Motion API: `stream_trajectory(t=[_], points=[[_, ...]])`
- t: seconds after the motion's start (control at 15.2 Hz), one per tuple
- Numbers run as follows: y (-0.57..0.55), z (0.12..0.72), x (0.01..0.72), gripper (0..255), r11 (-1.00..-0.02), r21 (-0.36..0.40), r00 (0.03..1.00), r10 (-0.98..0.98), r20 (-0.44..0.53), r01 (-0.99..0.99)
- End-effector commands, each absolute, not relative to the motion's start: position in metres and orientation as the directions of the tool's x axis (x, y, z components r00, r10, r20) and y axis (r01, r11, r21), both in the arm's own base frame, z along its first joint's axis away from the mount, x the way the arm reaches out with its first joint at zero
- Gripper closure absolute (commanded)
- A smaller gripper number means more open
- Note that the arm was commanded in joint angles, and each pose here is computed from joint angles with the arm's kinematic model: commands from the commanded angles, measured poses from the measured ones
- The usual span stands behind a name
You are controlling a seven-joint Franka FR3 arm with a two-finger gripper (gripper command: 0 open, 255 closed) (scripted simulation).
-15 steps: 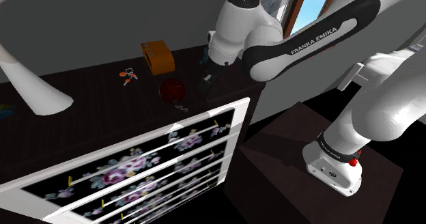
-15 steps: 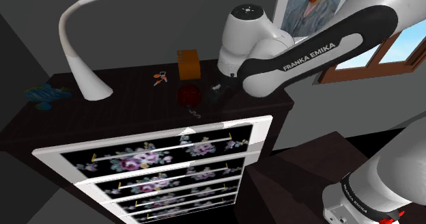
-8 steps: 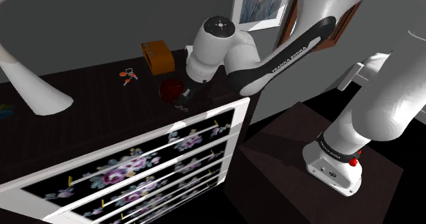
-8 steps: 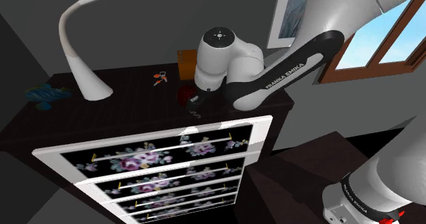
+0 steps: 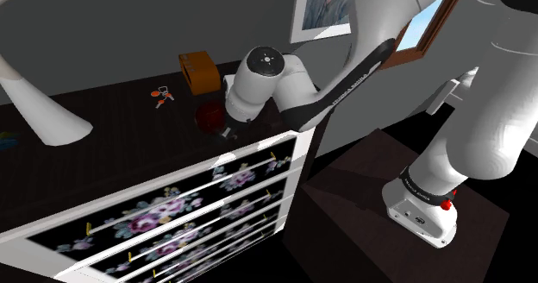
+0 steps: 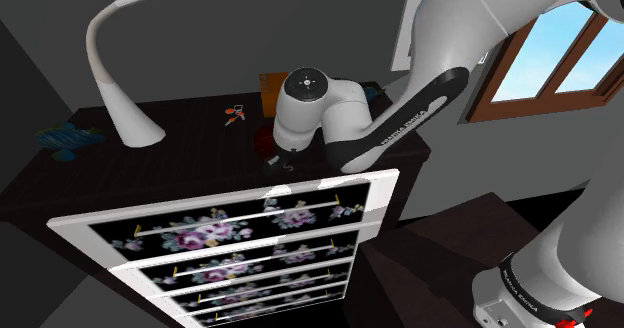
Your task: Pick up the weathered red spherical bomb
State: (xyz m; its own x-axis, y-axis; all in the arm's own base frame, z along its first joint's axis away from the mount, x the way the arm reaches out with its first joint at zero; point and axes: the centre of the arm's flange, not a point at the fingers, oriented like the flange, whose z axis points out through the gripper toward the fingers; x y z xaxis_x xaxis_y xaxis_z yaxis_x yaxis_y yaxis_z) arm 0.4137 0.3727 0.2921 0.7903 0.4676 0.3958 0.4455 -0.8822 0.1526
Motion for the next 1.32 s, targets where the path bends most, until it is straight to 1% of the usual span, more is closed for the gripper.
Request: stream_trajectory(t=[0.0,0.13,0.2,0.79,1.25], points=[[0.373,0.281,0.413,0,-0.882,0.153,0.790,0.468,0.396,0.446],[0.373,0.278,0.413,0,-0.882,0.153,0.790,0.468,0.396,0.446],[0.373,0.278,0.412,255,-0.882,0.153,0.790,0.468,0.396,0.446],[0.373,0.278,0.413,255,-0.882,0.153,0.790,0.468,0.396,0.446],[0.373,0.315,0.413,255,-0.882,0.153,0.790,0.468,0.396,0.446]])
